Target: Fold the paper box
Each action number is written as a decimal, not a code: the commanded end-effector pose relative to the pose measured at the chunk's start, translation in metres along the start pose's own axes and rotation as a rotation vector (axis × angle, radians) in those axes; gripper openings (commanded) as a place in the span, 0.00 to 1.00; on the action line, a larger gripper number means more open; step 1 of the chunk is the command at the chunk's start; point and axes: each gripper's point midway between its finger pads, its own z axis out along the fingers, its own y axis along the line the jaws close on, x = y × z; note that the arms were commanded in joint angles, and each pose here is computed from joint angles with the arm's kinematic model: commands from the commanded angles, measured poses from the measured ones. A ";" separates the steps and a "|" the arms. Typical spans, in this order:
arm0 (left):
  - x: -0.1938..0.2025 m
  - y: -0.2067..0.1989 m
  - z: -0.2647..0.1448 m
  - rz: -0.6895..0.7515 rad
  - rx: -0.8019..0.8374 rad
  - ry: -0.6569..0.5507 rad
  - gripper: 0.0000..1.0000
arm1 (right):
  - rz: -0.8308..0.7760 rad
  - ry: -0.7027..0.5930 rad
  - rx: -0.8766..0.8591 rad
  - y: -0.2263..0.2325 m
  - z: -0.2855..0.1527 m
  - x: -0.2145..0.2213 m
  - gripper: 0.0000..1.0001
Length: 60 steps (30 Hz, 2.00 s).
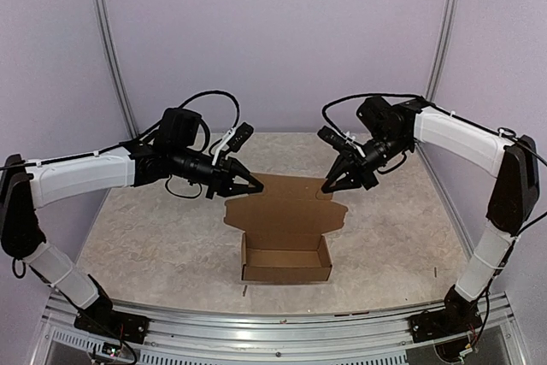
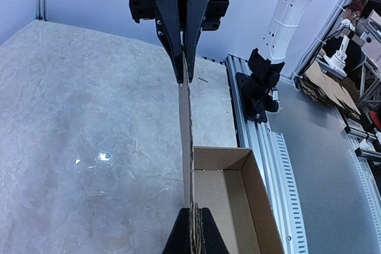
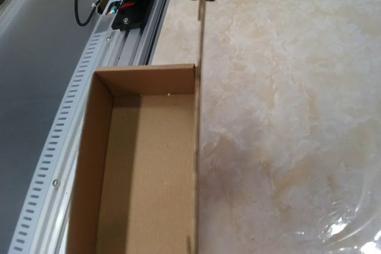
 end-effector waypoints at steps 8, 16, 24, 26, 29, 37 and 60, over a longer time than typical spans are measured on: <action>0.004 0.001 -0.003 0.012 0.016 -0.005 0.00 | 0.031 0.048 0.019 0.001 0.005 0.016 0.10; -0.005 -0.002 -0.020 0.011 0.018 -0.077 0.00 | 0.034 0.058 0.007 0.005 0.005 0.021 0.15; -0.011 -0.007 -0.020 0.021 0.046 -0.100 0.00 | 0.023 0.038 -0.008 0.007 0.007 0.015 0.14; -0.011 -0.008 -0.018 0.017 0.054 -0.097 0.00 | 0.021 0.036 -0.013 0.007 0.009 0.013 0.14; -0.011 -0.008 -0.015 0.014 0.061 -0.092 0.00 | 0.017 0.022 -0.026 0.009 0.009 0.007 0.17; -0.001 -0.006 -0.014 -0.003 0.049 -0.059 0.00 | 0.014 0.005 -0.041 0.013 0.006 -0.002 0.20; 0.002 -0.009 -0.009 0.010 0.030 -0.044 0.00 | 0.052 0.028 -0.014 -0.001 0.011 0.005 0.00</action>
